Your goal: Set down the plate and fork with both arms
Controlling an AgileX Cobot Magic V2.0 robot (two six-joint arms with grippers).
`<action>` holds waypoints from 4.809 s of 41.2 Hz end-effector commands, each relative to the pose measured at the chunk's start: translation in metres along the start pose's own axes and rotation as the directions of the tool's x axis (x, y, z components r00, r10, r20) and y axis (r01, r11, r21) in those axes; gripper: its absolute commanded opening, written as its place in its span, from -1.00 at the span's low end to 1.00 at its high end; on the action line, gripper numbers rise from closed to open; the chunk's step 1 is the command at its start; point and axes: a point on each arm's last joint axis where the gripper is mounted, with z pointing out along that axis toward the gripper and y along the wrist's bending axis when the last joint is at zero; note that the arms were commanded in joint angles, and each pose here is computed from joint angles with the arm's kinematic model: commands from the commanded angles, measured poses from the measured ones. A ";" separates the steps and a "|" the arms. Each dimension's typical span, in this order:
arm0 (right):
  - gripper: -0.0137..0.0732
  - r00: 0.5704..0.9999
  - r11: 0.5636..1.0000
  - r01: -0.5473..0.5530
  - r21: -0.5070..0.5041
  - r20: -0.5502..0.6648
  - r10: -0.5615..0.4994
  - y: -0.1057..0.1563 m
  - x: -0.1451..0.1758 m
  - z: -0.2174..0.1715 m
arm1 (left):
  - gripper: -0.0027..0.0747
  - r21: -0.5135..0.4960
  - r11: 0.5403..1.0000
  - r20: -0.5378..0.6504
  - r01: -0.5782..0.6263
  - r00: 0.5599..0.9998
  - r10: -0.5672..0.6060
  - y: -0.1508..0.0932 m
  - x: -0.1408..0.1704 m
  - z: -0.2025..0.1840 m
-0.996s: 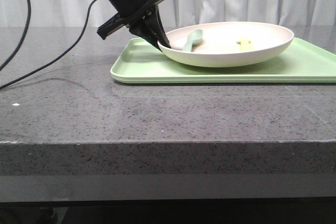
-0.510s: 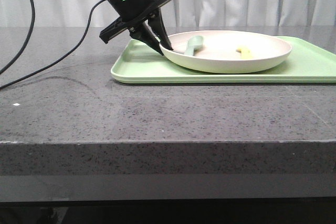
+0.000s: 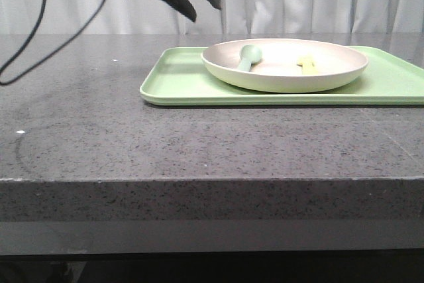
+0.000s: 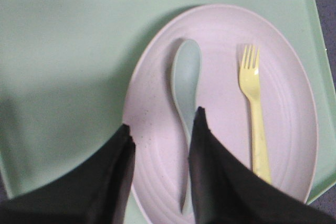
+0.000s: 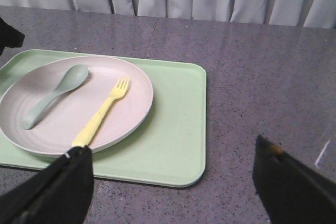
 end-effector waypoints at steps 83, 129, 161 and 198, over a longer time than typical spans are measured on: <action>0.78 0.981 0.987 -0.085 -0.135 -0.184 0.060 0.026 -0.030 0.084 | -0.98 -0.438 0.893 0.755 -0.098 0.498 0.425 0.053 0.342 -0.240; 0.77 0.731 0.967 -0.255 -0.031 -0.660 0.171 0.071 -0.039 0.297 | -0.98 -0.438 0.894 0.757 -0.098 0.495 0.426 0.053 0.342 -0.241; -0.08 0.691 0.968 -0.249 -0.017 -0.704 0.165 0.072 -0.025 0.305 | -0.98 -0.438 0.894 0.757 -0.098 0.495 0.426 0.053 0.342 -0.241; -0.83 0.736 0.966 -0.256 -0.040 -0.656 0.167 0.071 -0.054 0.293 | -0.98 -0.438 0.894 0.757 -0.098 0.495 0.426 0.053 0.342 -0.241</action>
